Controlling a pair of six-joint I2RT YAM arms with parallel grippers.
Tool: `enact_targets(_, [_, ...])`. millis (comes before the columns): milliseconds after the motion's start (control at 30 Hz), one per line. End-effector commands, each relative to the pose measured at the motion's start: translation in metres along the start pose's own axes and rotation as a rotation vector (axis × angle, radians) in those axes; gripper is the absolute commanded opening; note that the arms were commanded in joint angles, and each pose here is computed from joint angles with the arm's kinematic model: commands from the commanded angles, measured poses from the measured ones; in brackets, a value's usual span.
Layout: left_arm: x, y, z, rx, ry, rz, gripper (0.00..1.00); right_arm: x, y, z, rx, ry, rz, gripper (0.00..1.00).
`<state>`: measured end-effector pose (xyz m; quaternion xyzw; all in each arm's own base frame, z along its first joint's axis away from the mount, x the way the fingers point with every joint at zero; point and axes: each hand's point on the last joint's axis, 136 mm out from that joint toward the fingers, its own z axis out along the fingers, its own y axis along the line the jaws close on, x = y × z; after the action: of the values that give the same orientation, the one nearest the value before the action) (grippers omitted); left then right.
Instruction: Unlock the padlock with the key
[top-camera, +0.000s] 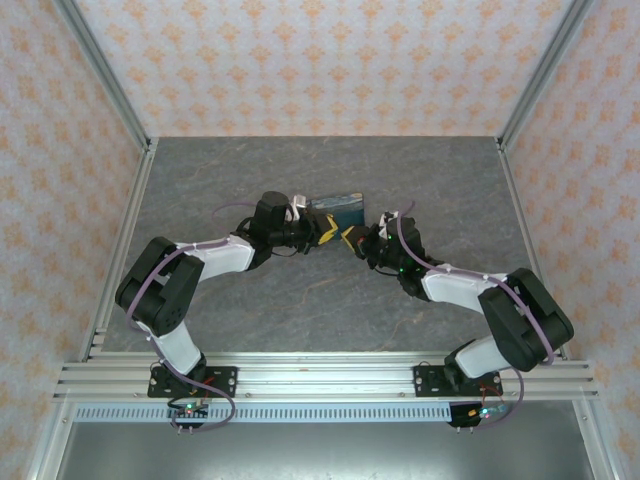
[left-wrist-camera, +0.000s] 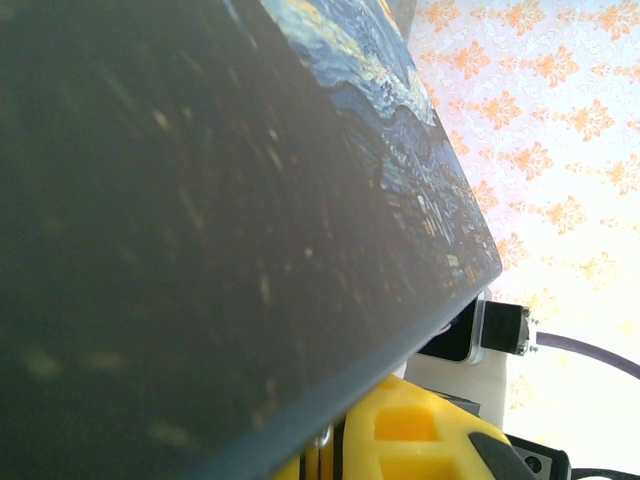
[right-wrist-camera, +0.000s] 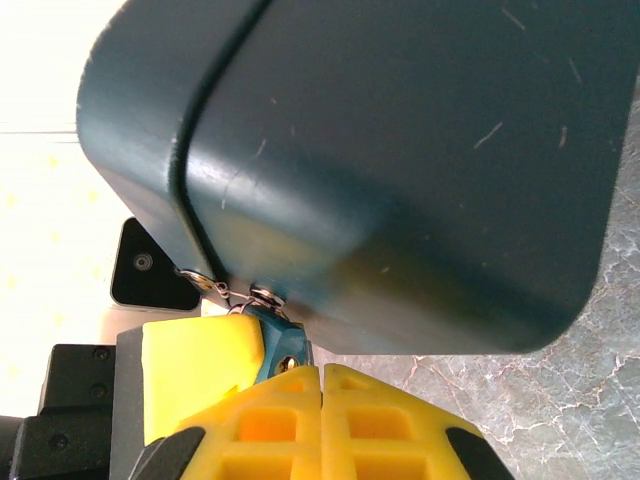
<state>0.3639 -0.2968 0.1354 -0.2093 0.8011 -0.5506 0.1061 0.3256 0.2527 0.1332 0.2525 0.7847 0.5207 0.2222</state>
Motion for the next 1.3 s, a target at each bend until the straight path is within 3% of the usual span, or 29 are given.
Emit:
enact_targets(0, [0.007, -0.029, 0.002, 0.073, 0.018, 0.037, 0.0, -0.003, 0.031, 0.002, -0.094, -0.009, -0.024, 0.0])
enact_targets(400, [0.008, -0.019, 0.004, 0.04, 0.014, 0.045, 0.0, -0.003, 0.041, -0.002, -0.115, -0.009, -0.033, 0.0])
enact_targets(800, [0.004, -0.015, 0.003, 0.017, -0.017, 0.035, 0.0, 0.001, 0.01, -0.018, -0.01, -0.028, -0.05, 0.0])
enact_targets(1267, [0.003, -0.017, 0.004, 0.019, -0.016, 0.033, 0.0, 0.001, 0.017, -0.014, -0.017, -0.013, -0.055, 0.0])
